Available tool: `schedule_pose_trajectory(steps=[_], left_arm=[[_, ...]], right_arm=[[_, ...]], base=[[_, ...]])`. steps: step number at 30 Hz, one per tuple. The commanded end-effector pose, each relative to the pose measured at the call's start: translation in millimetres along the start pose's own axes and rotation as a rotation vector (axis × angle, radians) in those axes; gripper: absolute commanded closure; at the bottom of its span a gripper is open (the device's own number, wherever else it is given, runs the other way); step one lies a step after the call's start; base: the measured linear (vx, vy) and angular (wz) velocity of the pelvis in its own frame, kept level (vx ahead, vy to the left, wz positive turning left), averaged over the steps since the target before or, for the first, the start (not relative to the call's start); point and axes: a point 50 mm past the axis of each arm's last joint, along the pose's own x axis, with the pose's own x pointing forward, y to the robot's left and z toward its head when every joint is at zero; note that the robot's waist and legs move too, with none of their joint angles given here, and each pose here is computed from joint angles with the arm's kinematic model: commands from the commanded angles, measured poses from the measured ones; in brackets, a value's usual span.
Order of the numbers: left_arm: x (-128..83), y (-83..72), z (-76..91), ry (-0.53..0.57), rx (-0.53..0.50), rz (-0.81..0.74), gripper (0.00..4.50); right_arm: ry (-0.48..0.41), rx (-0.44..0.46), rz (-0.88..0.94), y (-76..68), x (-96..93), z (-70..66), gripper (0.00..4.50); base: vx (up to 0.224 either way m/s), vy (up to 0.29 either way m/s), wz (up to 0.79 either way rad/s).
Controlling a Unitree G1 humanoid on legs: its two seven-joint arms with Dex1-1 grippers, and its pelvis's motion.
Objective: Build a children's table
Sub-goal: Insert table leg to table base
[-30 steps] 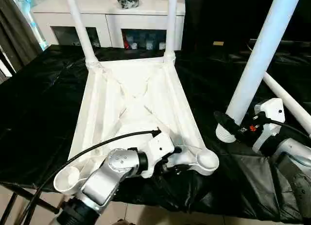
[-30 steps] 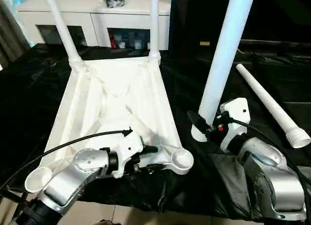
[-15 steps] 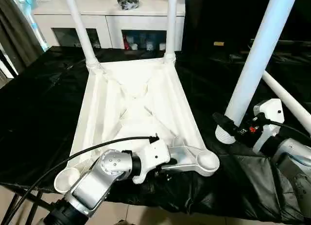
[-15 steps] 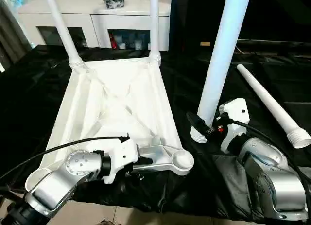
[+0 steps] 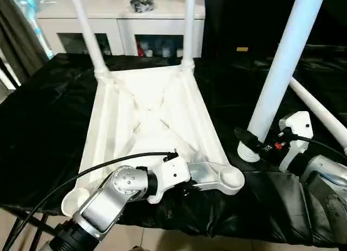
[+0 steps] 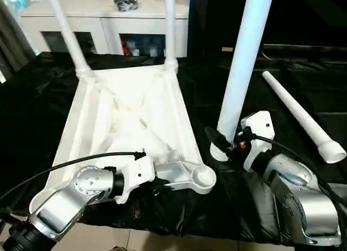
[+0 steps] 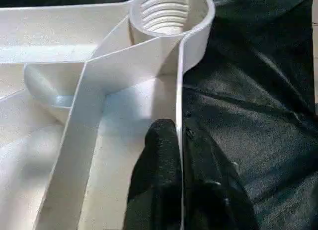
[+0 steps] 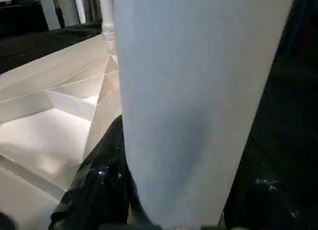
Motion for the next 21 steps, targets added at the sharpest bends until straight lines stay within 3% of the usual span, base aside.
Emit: schedule_pose_trajectory(steps=[1,11,14,21], left_arm=[[-0.5,1.7,-6.6,0.039,-0.008,0.011,4.50],[0.1,9.5,-16.1,0.103,0.055,0.015,4.50],[1.6,32.9,-10.3,0.035,0.049,0.125,4.50],[-1.9,60.6,-9.9,0.020,0.058,0.189,4.50]], right_arm=[[-0.012,-0.013,0.014,1.2,-0.4,3.2,2.59],[-0.020,-0.016,0.021,2.2,3.2,4.3,2.59],[-0.031,-0.014,0.024,1.9,7.0,6.2,2.59],[-0.040,-0.014,0.043,4.3,13.6,7.6,2.59]], base=[[0.000,0.000,0.00],[0.000,0.000,0.00],[0.000,0.000,0.00],[-0.047,0.017,-0.12]])
